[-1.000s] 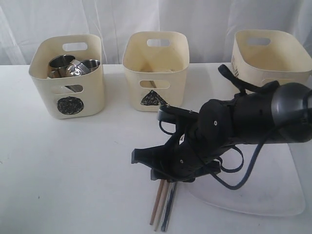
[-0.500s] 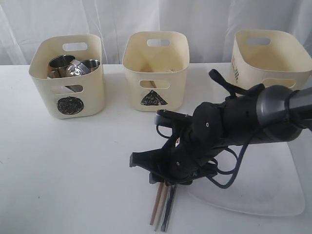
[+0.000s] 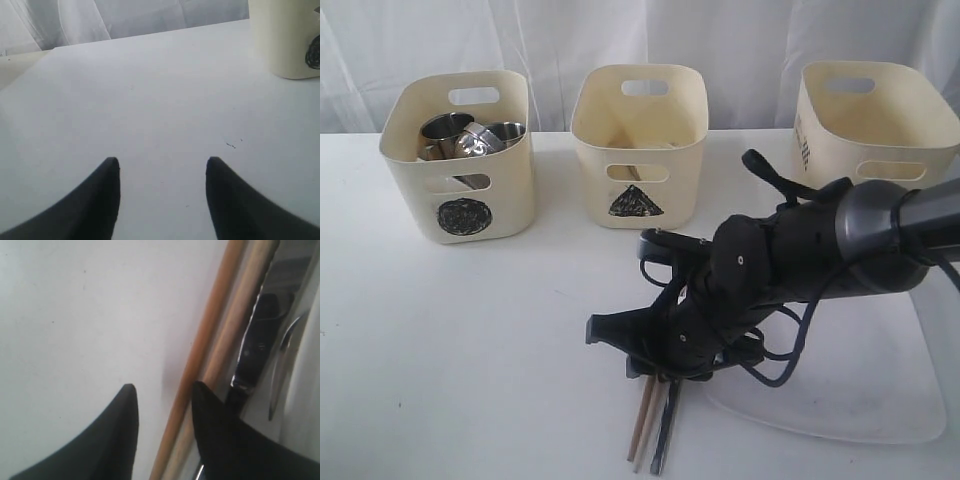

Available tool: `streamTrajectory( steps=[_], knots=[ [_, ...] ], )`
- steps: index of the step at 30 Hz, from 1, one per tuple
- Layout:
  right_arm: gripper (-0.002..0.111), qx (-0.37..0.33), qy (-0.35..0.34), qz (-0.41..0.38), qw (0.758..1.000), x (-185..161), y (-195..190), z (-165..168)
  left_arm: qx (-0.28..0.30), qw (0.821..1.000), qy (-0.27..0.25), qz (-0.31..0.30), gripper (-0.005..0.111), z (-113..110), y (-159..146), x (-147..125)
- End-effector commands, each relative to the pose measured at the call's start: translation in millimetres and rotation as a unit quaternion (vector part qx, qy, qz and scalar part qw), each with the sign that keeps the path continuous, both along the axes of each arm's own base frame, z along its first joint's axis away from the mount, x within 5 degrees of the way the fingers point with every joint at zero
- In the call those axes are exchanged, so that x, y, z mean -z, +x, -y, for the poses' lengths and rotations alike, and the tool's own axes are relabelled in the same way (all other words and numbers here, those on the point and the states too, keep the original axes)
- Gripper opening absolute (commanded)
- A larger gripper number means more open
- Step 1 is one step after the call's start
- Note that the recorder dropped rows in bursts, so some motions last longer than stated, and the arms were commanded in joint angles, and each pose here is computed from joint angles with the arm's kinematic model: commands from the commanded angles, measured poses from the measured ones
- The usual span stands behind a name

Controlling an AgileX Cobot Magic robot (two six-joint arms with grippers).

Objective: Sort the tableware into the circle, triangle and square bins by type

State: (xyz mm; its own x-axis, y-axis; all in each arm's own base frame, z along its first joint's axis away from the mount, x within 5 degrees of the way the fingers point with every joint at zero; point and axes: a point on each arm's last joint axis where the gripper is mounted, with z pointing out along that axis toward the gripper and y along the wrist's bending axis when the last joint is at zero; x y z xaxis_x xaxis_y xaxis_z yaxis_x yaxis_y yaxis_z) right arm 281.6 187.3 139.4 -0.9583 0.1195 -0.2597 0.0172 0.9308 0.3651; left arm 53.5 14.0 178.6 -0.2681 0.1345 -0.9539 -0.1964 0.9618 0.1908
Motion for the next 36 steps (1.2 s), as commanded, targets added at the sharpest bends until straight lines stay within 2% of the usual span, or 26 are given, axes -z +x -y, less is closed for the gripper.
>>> streamTrajectory(
  steps=[1,18,26,36],
  knots=[
    [0.035,-0.005,-0.005,-0.004,1.0,7,1,-2,-0.001,1.0,-0.004,0.004,0.056,0,0,1],
    [0.035,-0.016,-0.014,-0.057,0.998,11,-8,-1,-0.001,1.0,-0.004,0.004,0.056,0,0,1],
    [0.035,-0.01,0.01,0.002,1.0,-15,-4,-2,-0.001,1.0,-0.004,0.004,0.056,0,0,1],
    [0.035,-0.017,0.017,0.016,1.0,-22,2,-6,-0.001,1.0,-0.004,0.004,0.056,0,0,1]
  ],
)
